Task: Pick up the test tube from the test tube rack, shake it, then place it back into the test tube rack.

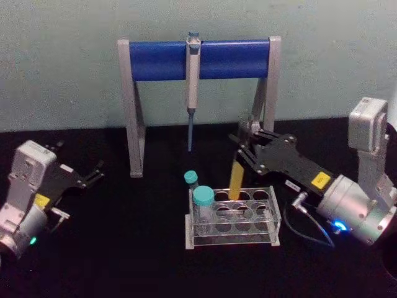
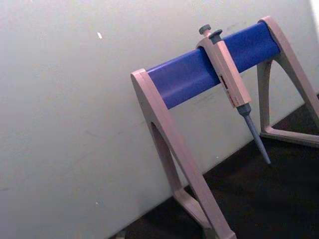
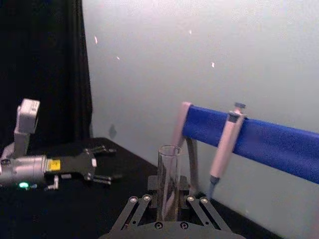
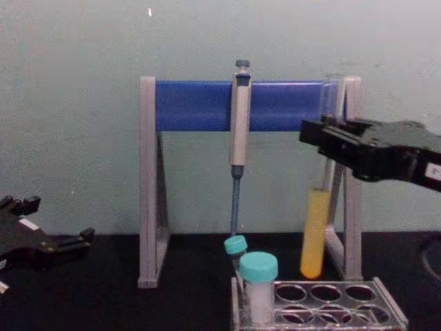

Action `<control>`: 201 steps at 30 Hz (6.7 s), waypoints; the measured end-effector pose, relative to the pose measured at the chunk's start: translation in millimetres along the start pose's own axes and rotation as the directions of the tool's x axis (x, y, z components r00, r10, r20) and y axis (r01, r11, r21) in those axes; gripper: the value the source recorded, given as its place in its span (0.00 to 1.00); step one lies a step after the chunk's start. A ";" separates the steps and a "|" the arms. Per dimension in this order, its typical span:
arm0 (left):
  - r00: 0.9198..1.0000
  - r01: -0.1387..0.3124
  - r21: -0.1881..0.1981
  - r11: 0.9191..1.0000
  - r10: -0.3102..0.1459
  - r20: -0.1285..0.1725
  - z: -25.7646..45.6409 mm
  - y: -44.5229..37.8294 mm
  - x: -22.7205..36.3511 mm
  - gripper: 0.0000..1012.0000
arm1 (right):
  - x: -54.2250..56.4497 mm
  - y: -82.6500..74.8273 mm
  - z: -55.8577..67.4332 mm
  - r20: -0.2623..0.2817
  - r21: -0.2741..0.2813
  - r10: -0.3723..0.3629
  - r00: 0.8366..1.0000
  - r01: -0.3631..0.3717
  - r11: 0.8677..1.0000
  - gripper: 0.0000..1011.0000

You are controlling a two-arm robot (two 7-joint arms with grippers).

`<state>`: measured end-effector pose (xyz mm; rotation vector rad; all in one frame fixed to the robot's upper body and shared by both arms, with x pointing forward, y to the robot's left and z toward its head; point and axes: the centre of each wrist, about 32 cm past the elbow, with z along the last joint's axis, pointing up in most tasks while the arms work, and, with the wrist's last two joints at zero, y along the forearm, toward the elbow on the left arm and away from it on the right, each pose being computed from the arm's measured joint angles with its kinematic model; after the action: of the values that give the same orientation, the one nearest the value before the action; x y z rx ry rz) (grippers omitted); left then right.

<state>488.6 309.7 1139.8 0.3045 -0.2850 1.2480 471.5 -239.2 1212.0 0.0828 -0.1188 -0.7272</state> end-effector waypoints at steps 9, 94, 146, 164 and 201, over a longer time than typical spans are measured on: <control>1.000 0.000 0.000 1.000 0.000 0.000 0.0 0.0 0.0 0.99 | 3.4 20.2 -5.0 -0.004 0.064 0.002 1.000 -0.001 0.998 0.24; 1.000 0.000 0.000 1.000 0.000 0.000 0.0 0.0 0.0 0.99 | 15.6 21.7 -10.3 0.030 0.076 -0.088 0.996 0.086 0.993 0.24; 1.000 0.000 0.000 1.000 0.000 0.000 0.0 0.0 0.0 0.99 | 15.0 15.0 -9.2 0.033 0.064 -0.085 0.996 0.083 0.994 0.24; 1.000 0.000 0.000 1.000 0.000 0.000 0.0 0.0 0.0 0.99 | 13.0 -4.4 -7.9 0.023 0.048 0.078 0.997 -0.079 0.996 0.24; 1.000 0.000 0.000 1.000 0.000 0.000 0.0 0.0 0.0 0.99 | 10.4 -6.2 -26.1 -0.017 -0.002 0.124 0.992 -0.124 0.992 0.24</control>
<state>488.6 309.7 1139.8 0.3045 -0.2851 1.2480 478.7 -249.9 1186.2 0.0775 -0.1058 -0.6028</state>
